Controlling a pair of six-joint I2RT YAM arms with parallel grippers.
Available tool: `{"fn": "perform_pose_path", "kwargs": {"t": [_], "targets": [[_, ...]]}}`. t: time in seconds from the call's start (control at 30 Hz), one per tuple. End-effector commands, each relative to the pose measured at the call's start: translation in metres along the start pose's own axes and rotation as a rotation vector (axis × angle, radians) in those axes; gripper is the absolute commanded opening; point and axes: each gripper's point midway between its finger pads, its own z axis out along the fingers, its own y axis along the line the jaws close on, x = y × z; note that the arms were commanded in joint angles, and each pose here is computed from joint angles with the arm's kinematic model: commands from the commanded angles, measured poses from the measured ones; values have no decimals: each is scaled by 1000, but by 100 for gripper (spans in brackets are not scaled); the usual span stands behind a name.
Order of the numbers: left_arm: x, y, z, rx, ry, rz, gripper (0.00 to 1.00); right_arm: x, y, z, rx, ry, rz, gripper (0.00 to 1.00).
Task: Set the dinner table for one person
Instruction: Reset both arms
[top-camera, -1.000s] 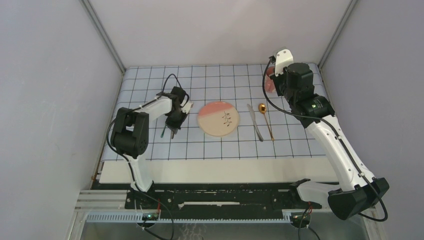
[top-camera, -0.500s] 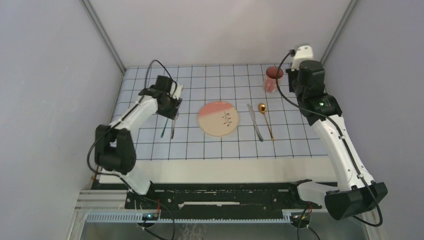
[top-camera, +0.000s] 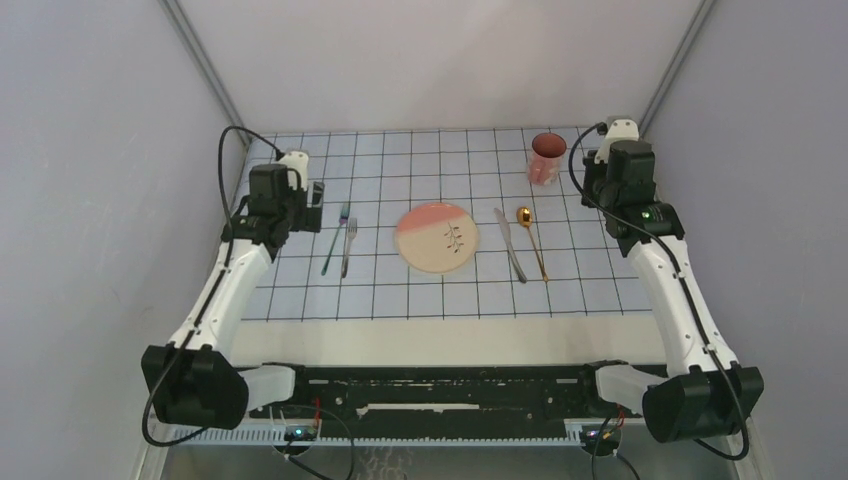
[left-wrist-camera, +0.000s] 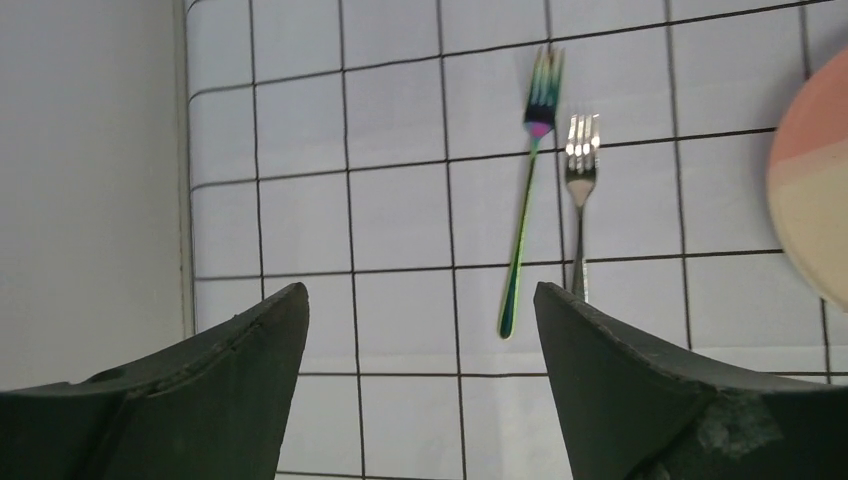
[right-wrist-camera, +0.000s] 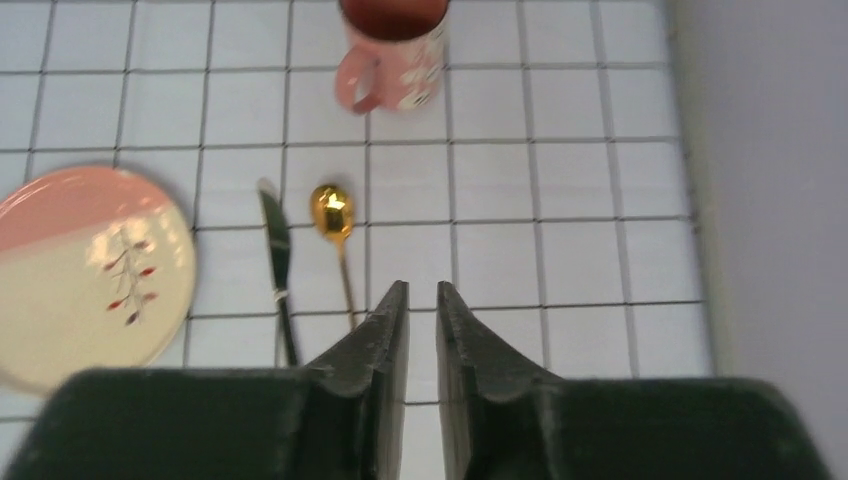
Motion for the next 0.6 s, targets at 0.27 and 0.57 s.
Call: {"fn": "perform_pose_path", "kwargs": {"t": [0.27, 0.57], "targets": [[18, 68, -41, -204, -161, -208, 100, 40, 71, 17, -465, 187, 72, 48], [55, 54, -49, -138, -164, -184, 100, 48, 97, -20, -691, 319, 45, 49]]}}
